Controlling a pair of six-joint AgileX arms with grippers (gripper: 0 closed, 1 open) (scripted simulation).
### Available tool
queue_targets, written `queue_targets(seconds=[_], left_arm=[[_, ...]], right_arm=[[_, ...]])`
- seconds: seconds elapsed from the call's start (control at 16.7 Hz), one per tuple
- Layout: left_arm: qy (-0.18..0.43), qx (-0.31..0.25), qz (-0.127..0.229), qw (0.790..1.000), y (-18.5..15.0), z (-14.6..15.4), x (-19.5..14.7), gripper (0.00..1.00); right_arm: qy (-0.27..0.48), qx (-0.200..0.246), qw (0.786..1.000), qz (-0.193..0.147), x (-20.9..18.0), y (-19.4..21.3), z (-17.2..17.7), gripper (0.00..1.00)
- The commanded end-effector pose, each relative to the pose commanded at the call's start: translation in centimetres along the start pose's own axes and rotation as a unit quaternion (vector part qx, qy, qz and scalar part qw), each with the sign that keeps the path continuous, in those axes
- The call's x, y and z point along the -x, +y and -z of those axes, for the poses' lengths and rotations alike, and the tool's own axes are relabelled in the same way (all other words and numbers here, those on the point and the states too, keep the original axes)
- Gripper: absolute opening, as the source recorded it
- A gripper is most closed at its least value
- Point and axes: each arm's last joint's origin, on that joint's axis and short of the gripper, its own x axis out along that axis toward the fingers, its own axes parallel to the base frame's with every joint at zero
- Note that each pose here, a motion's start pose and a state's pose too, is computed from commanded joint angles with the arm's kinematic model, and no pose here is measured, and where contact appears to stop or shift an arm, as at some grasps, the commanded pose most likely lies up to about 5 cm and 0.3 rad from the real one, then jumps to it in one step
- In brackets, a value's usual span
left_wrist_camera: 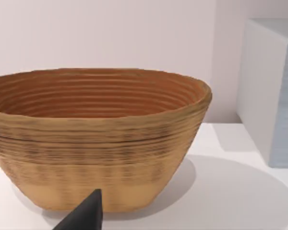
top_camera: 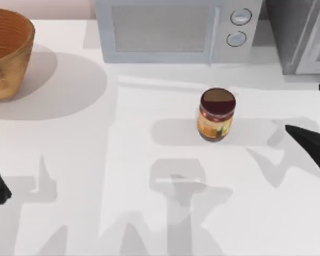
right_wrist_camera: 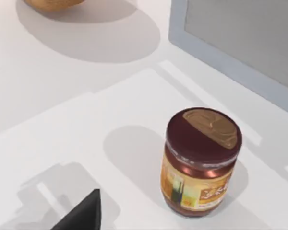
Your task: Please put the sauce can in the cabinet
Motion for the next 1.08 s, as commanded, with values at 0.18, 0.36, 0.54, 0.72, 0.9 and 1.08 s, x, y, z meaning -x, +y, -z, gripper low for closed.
queue_targets(seconds=[0.18, 0.36, 0.54, 0.72, 0.9, 1.08], left_arm=[[0.000, 0.000, 0.000, 1.000, 0.0, 0.0, 0.0, 1.00], [0.000, 0.000, 0.000, 1.000, 0.0, 0.0, 0.0, 1.00], [0.000, 0.000, 0.000, 1.000, 0.0, 0.0, 0.0, 1.00], [0.000, 0.000, 0.000, 1.000, 0.0, 0.0, 0.0, 1.00], [0.000, 0.000, 0.000, 1.000, 0.0, 0.0, 0.0, 1.00], [0.000, 0.000, 0.000, 1.000, 0.0, 0.0, 0.0, 1.00]], right_arm=[[0.002, 0.020, 0.994, -0.103, -4.2, -3.3, -0.4, 1.00], [-0.017, 0.036, 0.980, -0.193, -8.9, -6.8, 0.9, 1.00], [-0.047, 0.047, 0.962, -0.263, -13.6, -9.8, 3.9, 1.00], [-0.080, 0.053, 0.946, -0.309, -17.4, -12.0, 7.9, 1.00], [-0.107, 0.057, 0.934, -0.335, -19.9, -13.2, 11.7, 1.00], [-0.121, 0.060, 0.929, -0.344, -21.0, -13.6, 13.7, 1.00]])
